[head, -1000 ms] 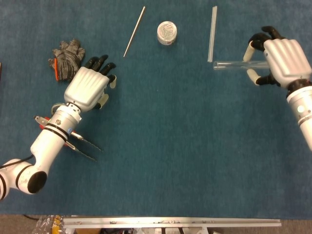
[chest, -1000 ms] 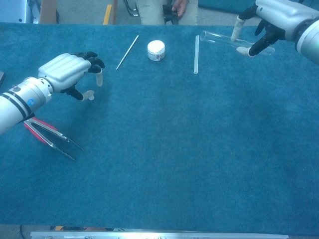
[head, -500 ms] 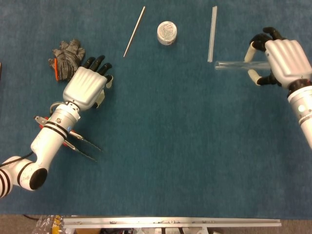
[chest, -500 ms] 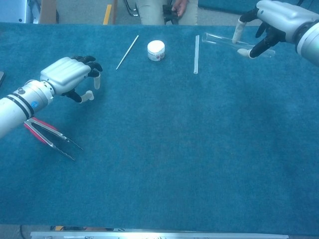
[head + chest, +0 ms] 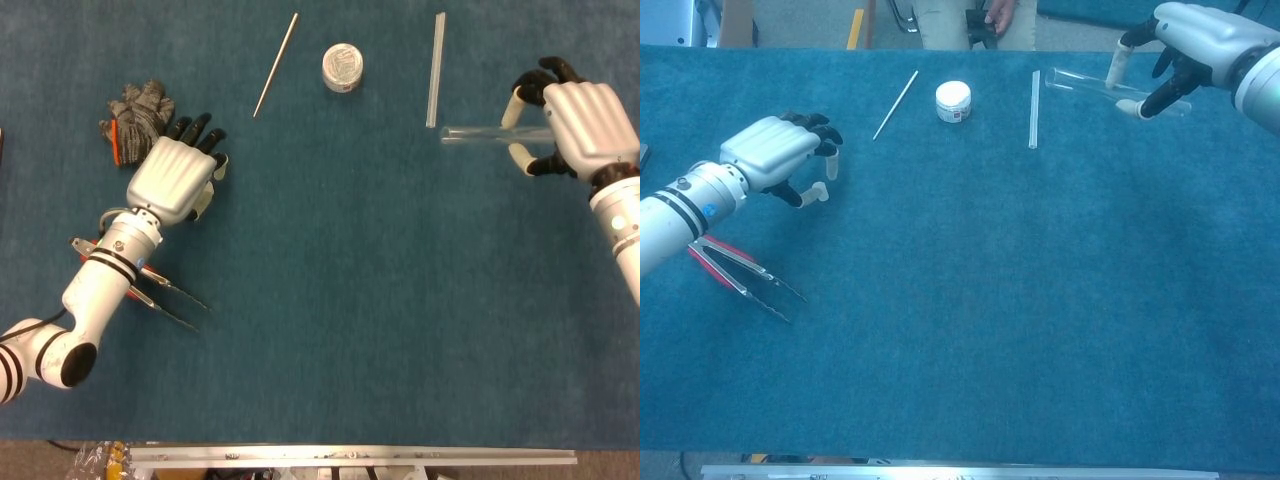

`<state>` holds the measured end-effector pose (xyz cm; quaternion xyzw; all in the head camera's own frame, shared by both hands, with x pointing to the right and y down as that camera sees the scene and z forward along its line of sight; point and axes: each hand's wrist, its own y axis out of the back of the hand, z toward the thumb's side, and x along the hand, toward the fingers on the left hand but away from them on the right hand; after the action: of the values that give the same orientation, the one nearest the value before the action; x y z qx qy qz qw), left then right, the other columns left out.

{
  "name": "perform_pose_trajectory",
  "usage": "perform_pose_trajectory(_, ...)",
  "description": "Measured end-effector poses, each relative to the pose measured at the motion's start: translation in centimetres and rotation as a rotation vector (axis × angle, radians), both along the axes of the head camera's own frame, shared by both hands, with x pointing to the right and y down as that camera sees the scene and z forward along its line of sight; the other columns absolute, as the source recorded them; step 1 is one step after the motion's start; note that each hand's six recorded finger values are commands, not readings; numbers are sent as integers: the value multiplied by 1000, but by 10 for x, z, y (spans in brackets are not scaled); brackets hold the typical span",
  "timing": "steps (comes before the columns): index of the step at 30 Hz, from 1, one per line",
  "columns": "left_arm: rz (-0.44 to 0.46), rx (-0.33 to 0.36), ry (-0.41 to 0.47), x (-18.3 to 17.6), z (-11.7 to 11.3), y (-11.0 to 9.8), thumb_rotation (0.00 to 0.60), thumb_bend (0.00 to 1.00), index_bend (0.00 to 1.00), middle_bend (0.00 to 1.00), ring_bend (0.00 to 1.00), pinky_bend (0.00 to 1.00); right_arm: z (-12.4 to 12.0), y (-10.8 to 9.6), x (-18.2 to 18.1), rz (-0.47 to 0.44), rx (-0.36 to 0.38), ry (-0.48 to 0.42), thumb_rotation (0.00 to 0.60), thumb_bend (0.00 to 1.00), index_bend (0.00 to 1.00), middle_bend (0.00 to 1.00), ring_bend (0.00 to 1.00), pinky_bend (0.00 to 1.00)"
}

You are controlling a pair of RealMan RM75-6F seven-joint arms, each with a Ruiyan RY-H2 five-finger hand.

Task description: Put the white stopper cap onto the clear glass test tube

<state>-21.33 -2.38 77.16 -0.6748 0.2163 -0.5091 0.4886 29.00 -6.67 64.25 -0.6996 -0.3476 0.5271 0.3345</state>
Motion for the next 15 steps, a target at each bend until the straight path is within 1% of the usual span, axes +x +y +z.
perform_pose_trajectory(15,-10,-7,-6,-7,4,1,600,364,420,156,24,86,2,0,-3,-2,-2,4,600,337,598,301,108,323)
